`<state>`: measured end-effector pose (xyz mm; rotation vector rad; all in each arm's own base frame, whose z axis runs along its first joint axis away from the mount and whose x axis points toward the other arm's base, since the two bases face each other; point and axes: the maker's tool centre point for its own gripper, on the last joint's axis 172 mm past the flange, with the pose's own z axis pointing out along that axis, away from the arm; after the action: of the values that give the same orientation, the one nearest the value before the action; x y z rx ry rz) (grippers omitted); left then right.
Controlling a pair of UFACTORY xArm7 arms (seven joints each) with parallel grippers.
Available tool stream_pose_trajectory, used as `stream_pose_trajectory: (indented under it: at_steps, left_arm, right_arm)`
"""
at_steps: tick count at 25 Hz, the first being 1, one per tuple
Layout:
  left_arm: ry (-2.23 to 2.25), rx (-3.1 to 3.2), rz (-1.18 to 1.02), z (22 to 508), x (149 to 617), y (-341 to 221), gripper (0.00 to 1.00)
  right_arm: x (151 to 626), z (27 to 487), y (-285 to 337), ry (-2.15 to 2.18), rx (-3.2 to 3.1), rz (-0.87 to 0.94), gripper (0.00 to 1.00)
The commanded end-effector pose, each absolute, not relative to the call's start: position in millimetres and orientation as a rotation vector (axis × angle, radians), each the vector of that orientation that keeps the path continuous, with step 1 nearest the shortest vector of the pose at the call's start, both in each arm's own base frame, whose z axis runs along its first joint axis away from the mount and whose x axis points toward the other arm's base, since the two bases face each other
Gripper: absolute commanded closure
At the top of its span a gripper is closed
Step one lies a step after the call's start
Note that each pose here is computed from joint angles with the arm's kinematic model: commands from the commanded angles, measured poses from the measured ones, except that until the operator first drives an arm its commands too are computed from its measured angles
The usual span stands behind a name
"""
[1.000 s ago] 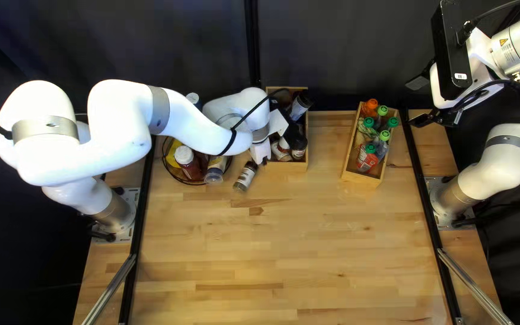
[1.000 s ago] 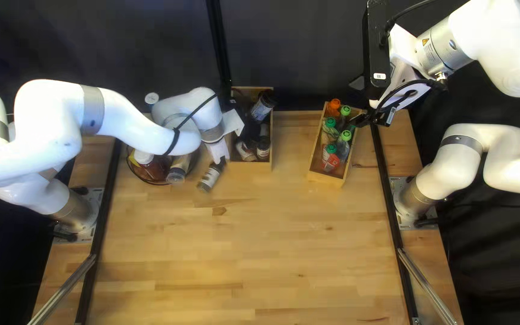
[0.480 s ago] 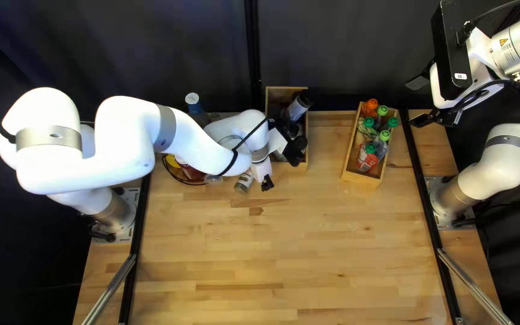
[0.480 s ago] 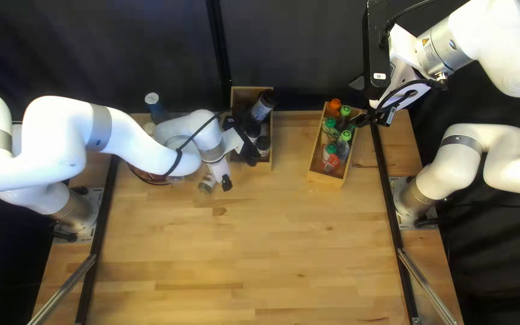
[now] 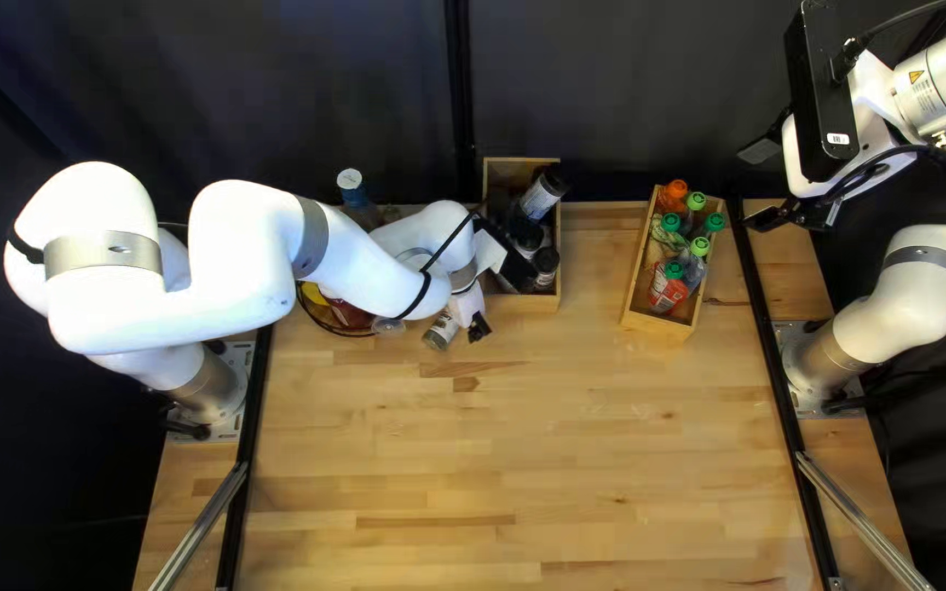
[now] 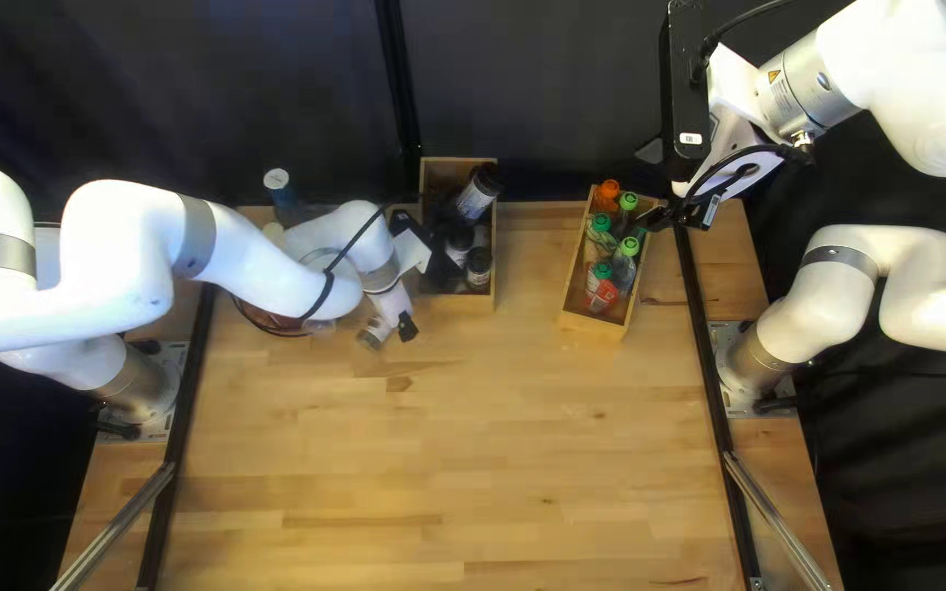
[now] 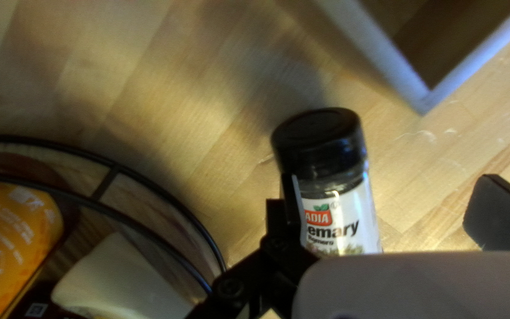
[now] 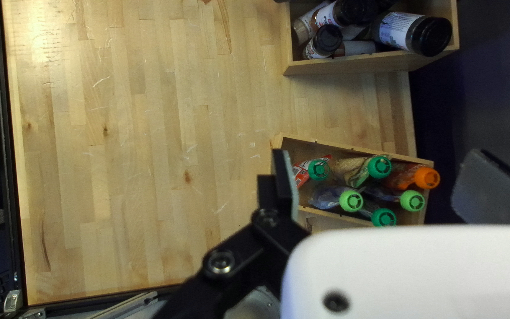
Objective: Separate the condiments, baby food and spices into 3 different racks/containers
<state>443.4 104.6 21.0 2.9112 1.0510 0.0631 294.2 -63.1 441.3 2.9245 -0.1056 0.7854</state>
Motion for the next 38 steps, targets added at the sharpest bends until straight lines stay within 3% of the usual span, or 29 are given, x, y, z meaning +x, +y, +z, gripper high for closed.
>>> stream_pose_trajectory:
  at_steps: [1, 9, 15, 21, 26, 27, 28, 30, 32, 33, 38]
  left_arm:
    - [1.066, 2.916, 0.058, 17, 446, 101, 1.0]
    - [1.059, 2.929, 0.051, 27, 448, 91, 1.0]
    - [0.99, 2.975, 0.077, 80, 472, 78, 1.0]
    - [0.899, 2.992, 0.17, 117, 499, 99, 1.0]
    - [1.015, 2.917, 0.261, 128, 493, 135, 0.99]
    - [1.044, 2.901, 0.277, 130, 492, 141, 0.76]
    - [1.071, 2.886, 0.284, 132, 491, 146, 0.72]
    - [1.134, 2.842, 0.297, 135, 491, 158, 0.86]
    - [1.19, 2.79, 0.32, 140, 492, 170, 0.9]
    - [1.213, 2.77, 0.329, 143, 492, 174, 1.0]
    - [1.497, 2.568, 0.331, 163, 496, 200, 1.0]
  right_arm:
    - [294, 441, -63, -0.106, 2.925, 0.785, 0.0]
    - [294, 441, -63, -0.106, 2.925, 0.785, 0.0]
    - [294, 441, -63, -0.106, 2.925, 0.785, 0.0]
    - [294, 441, -63, -0.106, 2.925, 0.785, 0.0]
    - [294, 441, -63, -0.106, 2.925, 0.785, 0.0]
    - [294, 441, -63, -0.106, 2.925, 0.785, 0.0]
    - [294, 441, -63, -0.106, 2.925, 0.785, 0.0]
    - [294, 441, -63, -0.106, 2.925, 0.785, 0.0]
    - [294, 441, -63, -0.106, 2.925, 0.785, 0.0]
    - [294, 441, -63, -0.106, 2.925, 0.785, 0.0]
    - [294, 441, -63, -0.106, 2.925, 0.785, 0.0]
